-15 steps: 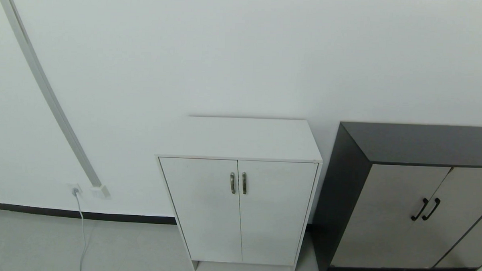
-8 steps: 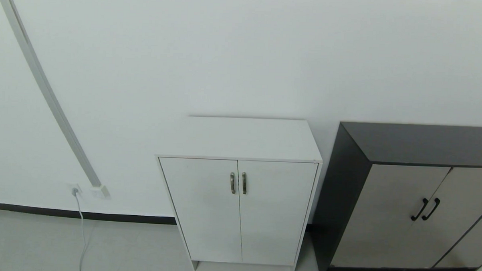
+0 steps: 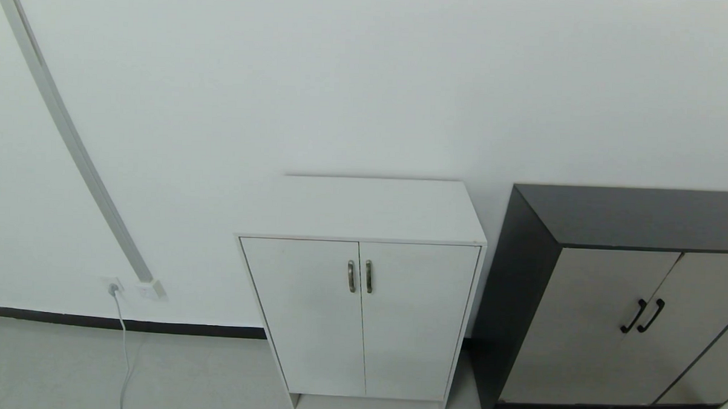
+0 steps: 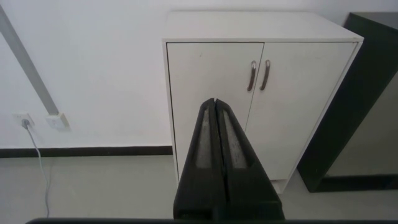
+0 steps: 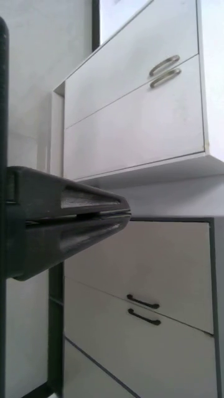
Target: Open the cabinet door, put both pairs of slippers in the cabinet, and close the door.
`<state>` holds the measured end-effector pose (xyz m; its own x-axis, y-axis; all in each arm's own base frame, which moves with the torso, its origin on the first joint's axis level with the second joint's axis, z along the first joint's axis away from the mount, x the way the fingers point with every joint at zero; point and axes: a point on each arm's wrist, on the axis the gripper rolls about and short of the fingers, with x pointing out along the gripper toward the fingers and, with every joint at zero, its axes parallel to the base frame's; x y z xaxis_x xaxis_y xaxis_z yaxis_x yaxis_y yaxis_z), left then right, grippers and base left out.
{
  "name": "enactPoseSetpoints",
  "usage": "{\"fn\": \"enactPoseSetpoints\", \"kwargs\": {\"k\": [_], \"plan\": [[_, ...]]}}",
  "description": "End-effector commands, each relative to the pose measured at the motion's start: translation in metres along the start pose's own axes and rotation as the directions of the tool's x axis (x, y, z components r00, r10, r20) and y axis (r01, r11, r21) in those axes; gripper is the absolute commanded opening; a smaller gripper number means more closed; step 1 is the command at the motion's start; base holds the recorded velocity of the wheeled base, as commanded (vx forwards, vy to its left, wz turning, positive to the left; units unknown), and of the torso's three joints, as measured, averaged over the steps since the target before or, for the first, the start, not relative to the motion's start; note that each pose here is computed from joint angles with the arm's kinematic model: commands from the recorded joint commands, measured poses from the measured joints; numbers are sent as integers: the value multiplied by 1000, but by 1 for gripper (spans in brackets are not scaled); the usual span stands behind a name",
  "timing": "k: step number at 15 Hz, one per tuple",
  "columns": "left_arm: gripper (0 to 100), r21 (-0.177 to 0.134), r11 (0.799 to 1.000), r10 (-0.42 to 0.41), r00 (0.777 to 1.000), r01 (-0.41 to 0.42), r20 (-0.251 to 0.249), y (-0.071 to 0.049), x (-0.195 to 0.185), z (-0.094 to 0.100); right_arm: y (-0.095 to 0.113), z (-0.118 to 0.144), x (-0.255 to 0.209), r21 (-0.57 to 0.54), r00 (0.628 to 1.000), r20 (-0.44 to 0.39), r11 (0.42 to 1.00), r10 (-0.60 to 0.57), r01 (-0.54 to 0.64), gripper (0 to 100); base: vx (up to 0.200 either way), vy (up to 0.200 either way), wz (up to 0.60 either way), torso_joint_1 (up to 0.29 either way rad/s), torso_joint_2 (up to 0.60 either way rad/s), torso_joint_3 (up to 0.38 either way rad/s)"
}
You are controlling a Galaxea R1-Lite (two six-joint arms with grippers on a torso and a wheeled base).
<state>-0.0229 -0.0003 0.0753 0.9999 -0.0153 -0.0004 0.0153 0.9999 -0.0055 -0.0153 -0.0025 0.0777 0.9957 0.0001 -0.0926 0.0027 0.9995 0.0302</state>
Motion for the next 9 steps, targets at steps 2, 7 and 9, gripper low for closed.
{"fn": "enactPoseSetpoints", "kwargs": {"k": [2,7,9], "plan": [[0,1,1000,0,1000,0,-1,0,0,0,1,-1,-2,2,997,21,998,-70,70,0,0,0,0,0,0,0],[0,4,1000,0,1000,0,0,0,0,0,1,-2,-7,19,993,99,998,-69,68,0,0,0,0,0,0,0],[0,6,1000,0,1000,0,-1,0,0,0,1,-2,-7,50,991,103,995,-86,81,0,0,0,0,0,0,0]]}}
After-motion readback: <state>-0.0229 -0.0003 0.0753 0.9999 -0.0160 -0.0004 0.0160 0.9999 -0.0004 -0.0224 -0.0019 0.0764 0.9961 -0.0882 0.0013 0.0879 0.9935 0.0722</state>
